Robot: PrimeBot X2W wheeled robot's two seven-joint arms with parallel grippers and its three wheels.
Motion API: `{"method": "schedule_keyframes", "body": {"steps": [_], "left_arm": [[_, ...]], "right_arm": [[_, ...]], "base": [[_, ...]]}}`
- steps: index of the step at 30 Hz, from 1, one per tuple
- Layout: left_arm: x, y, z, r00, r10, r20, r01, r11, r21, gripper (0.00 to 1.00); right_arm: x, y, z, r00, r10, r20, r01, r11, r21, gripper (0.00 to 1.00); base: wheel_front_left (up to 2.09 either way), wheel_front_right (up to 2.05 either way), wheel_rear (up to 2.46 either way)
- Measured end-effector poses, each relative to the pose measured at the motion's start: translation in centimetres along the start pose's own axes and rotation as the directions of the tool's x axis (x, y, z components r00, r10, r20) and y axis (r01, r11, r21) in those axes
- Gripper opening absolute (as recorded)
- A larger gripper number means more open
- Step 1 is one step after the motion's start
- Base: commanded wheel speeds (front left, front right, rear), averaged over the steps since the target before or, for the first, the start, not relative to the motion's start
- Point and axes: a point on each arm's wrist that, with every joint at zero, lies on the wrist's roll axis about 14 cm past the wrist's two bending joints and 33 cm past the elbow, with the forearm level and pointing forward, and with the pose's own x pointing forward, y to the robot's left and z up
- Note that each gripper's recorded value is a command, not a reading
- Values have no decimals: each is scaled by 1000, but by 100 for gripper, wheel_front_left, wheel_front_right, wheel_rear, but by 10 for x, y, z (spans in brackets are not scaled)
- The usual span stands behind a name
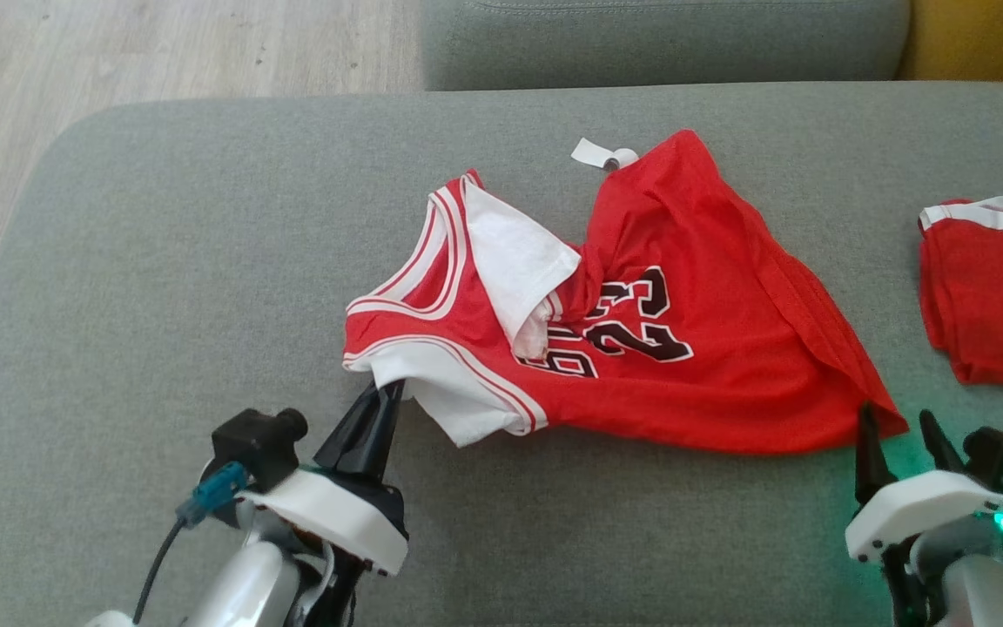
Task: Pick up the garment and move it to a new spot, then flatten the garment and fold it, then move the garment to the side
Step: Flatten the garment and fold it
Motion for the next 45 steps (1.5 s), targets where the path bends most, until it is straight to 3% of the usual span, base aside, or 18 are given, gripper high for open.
{"method": "schedule_keyframes", "body": {"steps": [11, 24, 25, 26, 35, 40, 45], "left_arm": [[1, 4, 2, 1000, 13, 5, -13, 1000, 4, 0], [2, 10, -11, 999, 22, -34, -22, 1000, 23, 0], [2, 10, -13, 999, 22, -40, -21, 999, 25, 0], [2, 11, -14, 999, 22, -44, -21, 999, 28, 0], [4, 12, -4, 1000, 14, -18, -14, 999, 41, 0], [11, 11, 26, 998, 6, 67, -10, 999, 46, 0], [24, -3, 81, 978, -59, 198, 42, 995, 89, 0]], "right_arm": [[-2, -6, -26, 996, -22, -86, 25, 999, 35, 100], [19, 10, -25, 995, 9, -99, 7, 988, 153, 100], [20, 13, -24, 995, 15, -98, 1, 988, 157, 43], [20, 14, -22, 996, 20, -90, -6, 988, 156, 0], [17, 24, 12, 998, 52, 39, -57, 987, 150, 0], [9, 38, 70, 973, 97, 209, -134, 977, 168, 0], [-13, 48, 146, 912, 157, 378, -229, 961, 153, 0]], "base": [[0, 0, 0], [0, 0, 0], [0, 0, 0], [0, 0, 0], [0, 0, 0], [0, 0, 0], [0, 0, 0]]}}
